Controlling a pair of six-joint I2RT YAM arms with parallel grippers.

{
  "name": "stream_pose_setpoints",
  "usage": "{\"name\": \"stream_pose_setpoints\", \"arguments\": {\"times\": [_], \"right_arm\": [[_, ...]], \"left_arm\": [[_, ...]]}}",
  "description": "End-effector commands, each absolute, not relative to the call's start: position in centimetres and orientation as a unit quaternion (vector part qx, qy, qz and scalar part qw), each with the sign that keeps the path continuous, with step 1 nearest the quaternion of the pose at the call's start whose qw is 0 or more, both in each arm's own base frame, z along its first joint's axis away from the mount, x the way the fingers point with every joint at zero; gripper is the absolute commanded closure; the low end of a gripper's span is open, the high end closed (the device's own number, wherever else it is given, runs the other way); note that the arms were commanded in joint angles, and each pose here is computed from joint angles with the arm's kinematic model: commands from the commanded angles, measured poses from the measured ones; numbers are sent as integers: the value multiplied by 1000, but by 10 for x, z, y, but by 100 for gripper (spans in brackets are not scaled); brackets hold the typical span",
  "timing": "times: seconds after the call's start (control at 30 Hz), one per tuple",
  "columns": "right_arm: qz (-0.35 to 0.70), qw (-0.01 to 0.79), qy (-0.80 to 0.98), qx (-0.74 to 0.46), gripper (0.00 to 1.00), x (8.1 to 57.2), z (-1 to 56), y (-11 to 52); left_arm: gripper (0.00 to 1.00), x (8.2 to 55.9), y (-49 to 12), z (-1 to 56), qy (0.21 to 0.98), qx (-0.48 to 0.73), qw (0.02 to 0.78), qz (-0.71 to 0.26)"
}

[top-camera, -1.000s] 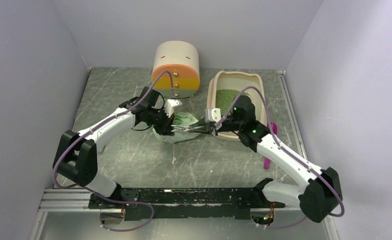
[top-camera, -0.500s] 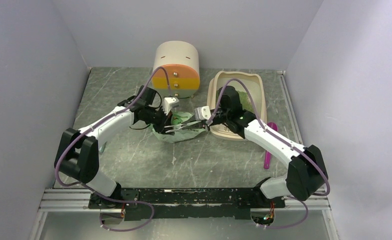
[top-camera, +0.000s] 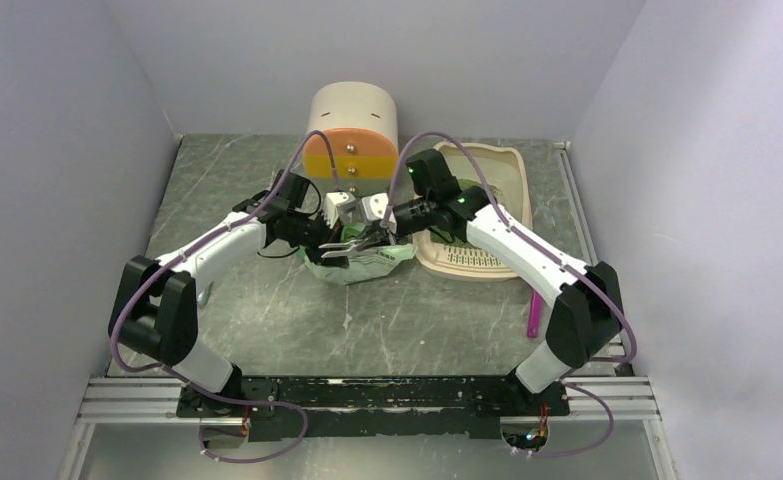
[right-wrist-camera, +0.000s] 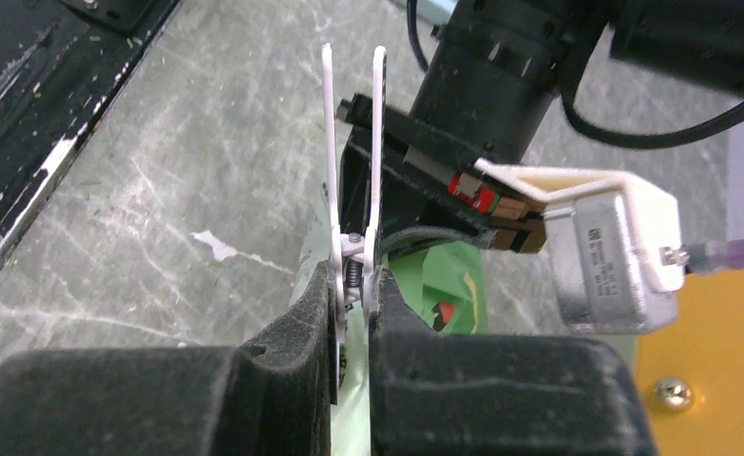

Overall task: Fill the litter box with clean litter
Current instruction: Clamp the cat litter bag at the center of the board.

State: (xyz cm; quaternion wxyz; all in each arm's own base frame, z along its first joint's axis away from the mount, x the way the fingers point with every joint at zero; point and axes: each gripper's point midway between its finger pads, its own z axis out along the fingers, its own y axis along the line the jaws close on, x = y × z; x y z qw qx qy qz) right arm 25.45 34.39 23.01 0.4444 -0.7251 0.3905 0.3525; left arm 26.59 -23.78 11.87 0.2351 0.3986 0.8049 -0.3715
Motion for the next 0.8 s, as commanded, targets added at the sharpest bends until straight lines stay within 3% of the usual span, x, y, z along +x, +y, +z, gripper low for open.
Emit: {"name": "stream_pose_setpoints", "arguments": {"times": [0.0,0.3,0.43,0.77], "right_arm": [[314,339,479,-746,100,248,182,311],[198,279,591,-730,100,269,157,288],[194,287,602,-720,100,274,155,294],[102,223,678,-693,100,280,144,275]], "left_arm": [[95,281,-243,145,773,403,287,-397],[95,282,-241,147,770,403,286,-403],[95,280,-239,146,770,404,285,-403],[95,280,-236,139,774,397,283,-405]]}}
